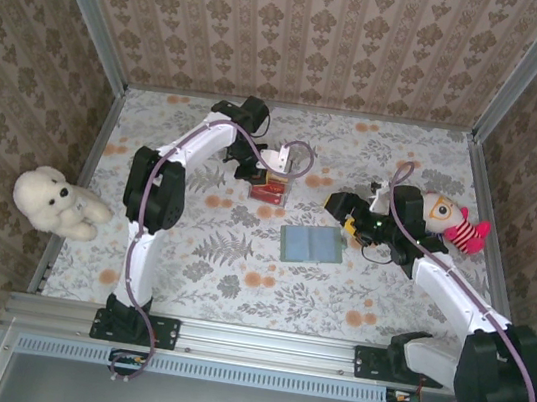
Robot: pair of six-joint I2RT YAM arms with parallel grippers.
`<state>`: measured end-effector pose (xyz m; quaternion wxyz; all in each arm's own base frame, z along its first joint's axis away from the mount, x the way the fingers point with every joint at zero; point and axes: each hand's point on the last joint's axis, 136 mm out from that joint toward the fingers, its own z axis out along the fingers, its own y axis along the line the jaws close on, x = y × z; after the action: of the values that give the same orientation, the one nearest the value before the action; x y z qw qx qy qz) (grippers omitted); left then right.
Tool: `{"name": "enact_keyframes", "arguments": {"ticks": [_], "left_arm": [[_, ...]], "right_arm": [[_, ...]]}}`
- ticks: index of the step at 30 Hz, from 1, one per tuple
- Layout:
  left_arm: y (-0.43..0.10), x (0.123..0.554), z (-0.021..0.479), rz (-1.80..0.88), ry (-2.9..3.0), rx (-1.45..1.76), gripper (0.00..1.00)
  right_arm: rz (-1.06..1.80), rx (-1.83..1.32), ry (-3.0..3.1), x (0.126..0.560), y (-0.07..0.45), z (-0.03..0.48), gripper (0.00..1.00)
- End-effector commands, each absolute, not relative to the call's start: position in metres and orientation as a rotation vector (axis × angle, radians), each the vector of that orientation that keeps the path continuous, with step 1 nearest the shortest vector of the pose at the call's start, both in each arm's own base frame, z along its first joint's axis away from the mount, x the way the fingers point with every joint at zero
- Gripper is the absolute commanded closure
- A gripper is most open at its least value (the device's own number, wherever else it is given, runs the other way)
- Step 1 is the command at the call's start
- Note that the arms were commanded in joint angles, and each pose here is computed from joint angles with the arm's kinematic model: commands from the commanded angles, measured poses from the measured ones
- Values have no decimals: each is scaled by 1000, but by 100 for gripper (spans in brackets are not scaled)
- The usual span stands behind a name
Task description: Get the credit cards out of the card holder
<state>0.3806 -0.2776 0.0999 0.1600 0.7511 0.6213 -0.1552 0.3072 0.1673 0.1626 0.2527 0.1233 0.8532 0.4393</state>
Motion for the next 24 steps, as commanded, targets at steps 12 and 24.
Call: {"name": "enact_keyframes", "arguments": {"ticks": [12,24], "left_arm": [[-275,388,102,-365,1714,2182,100],[-275,375,91,-486,1734,2216,100]], "right_arm": [[1212,356,2331,308,168,157,0],[1218,357,2336,308,169,156,0]]}}
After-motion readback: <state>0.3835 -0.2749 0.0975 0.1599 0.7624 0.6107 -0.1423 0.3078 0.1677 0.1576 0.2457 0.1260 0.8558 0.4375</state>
